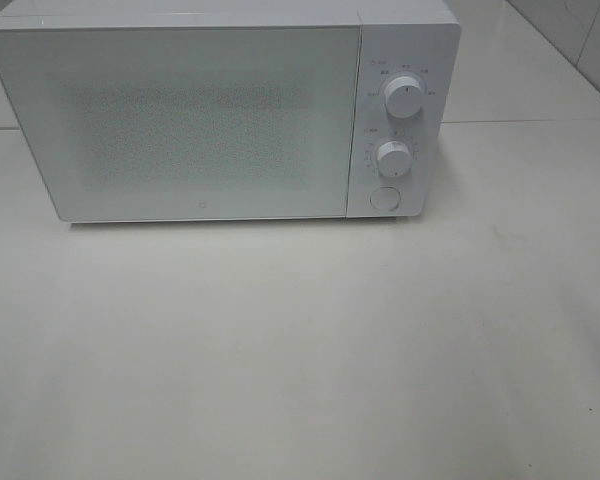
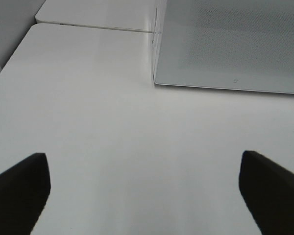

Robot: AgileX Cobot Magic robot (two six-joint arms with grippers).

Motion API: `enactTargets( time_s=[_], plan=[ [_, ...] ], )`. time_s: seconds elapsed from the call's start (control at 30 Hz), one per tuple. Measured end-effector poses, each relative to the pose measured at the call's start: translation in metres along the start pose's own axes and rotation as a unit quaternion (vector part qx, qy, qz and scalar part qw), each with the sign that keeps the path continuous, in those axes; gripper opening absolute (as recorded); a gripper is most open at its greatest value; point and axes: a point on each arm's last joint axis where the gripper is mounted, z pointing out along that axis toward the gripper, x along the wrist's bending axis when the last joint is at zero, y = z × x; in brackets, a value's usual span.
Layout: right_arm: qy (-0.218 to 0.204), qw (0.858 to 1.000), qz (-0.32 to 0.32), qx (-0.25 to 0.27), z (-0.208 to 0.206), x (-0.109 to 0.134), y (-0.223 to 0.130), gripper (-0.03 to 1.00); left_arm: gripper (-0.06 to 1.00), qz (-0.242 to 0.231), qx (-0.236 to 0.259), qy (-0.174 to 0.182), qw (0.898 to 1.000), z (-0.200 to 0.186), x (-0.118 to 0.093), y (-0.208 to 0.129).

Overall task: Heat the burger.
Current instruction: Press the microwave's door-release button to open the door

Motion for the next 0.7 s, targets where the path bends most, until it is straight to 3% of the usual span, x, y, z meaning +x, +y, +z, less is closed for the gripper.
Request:
enactTargets(
  time_s=[0.7],
  plan=[
    [0.002, 0.992, 0.001, -0.124, 0.074, -0.006, -0.024, 0.75, 0.99, 0.000, 0.000, 0.000, 1.000, 0.000, 0.000, 0.000]
  ],
)
